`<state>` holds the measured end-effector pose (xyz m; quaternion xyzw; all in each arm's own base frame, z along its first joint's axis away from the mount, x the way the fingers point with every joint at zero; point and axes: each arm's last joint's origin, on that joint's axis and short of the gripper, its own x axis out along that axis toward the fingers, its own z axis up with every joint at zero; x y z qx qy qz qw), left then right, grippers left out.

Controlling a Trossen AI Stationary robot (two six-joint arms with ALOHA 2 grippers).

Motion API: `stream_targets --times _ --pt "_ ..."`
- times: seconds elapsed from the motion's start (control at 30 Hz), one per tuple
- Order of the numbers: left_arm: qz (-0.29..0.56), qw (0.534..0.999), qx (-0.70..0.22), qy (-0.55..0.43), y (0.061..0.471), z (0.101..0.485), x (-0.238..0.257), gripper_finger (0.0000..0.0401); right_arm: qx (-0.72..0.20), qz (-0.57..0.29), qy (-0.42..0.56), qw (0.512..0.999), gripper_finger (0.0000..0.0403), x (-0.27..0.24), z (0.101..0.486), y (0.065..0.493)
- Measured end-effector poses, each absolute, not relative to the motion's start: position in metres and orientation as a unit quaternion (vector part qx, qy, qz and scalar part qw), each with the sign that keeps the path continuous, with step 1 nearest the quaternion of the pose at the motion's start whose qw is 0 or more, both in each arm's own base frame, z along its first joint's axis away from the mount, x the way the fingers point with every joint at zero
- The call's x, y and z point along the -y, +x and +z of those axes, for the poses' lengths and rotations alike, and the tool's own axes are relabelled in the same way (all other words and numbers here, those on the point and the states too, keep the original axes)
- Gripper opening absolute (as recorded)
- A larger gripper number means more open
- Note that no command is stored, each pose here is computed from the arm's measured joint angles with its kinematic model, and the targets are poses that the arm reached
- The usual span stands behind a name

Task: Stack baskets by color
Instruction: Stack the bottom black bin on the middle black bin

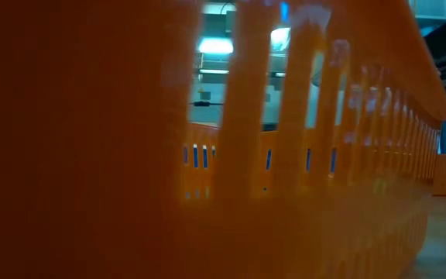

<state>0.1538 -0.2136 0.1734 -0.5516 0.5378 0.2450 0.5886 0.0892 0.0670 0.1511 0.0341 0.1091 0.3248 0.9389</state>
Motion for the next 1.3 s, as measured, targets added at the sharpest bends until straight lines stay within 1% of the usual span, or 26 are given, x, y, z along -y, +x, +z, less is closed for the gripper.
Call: stream_targets --times 0.13,0.23,0.33,0.47,0.57,0.63,0.77,0.93,1.03,1.13,1.23,1.3 --pt "0.254 0.589 -0.544 -0.540 0.156 0.164 0.216 0.0099 -0.109 0.325 0.033 0.939 0.0094 -0.067 0.151 0.089" --pt "0.267 0.579 -0.559 -0.531 0.158 0.156 0.217 0.0094 -0.109 0.325 0.033 0.939 0.0094 -0.067 0.151 0.089" --pt "0.270 0.579 -0.570 -0.516 0.158 0.151 0.217 0.0071 -0.109 0.325 0.033 0.939 0.0094 -0.067 0.151 0.089" --pt "0.268 0.583 -0.575 -0.508 0.159 0.151 0.217 0.0015 -0.109 0.324 0.033 0.939 0.0094 -0.067 0.151 0.089" --pt "0.277 0.579 -0.576 -0.507 0.162 0.154 0.216 0.0007 -0.109 0.324 0.033 0.939 0.0094 -0.067 0.151 0.089" --pt "0.279 0.573 -0.585 -0.502 0.167 0.164 0.216 0.0002 -0.109 0.324 0.033 0.939 0.0094 -0.067 0.151 0.089" --pt "0.304 0.594 -0.587 -0.459 0.177 0.196 0.213 0.0000 -0.109 0.324 0.033 0.939 0.0094 -0.067 0.151 0.089" --pt "0.347 0.612 -0.577 -0.414 0.192 0.247 0.200 0.0000 -0.109 0.324 0.033 0.939 0.0094 -0.067 0.151 0.089" --pt "0.372 0.624 -0.569 -0.385 0.201 0.274 0.183 0.0000 -0.109 0.322 0.034 0.940 0.0094 -0.067 0.151 0.089" --pt "0.388 0.648 -0.549 -0.357 0.214 0.295 0.162 0.0000 -0.109 0.319 0.033 0.941 0.0094 -0.067 0.151 0.089" --pt "0.409 0.665 -0.531 -0.330 0.225 0.307 0.137 0.0000 -0.109 0.319 0.034 0.941 0.0094 -0.067 0.151 0.089" --pt "0.422 0.672 -0.522 -0.314 0.233 0.308 0.121 0.0000 -0.109 0.320 0.034 0.941 0.0094 -0.067 0.151 0.089"
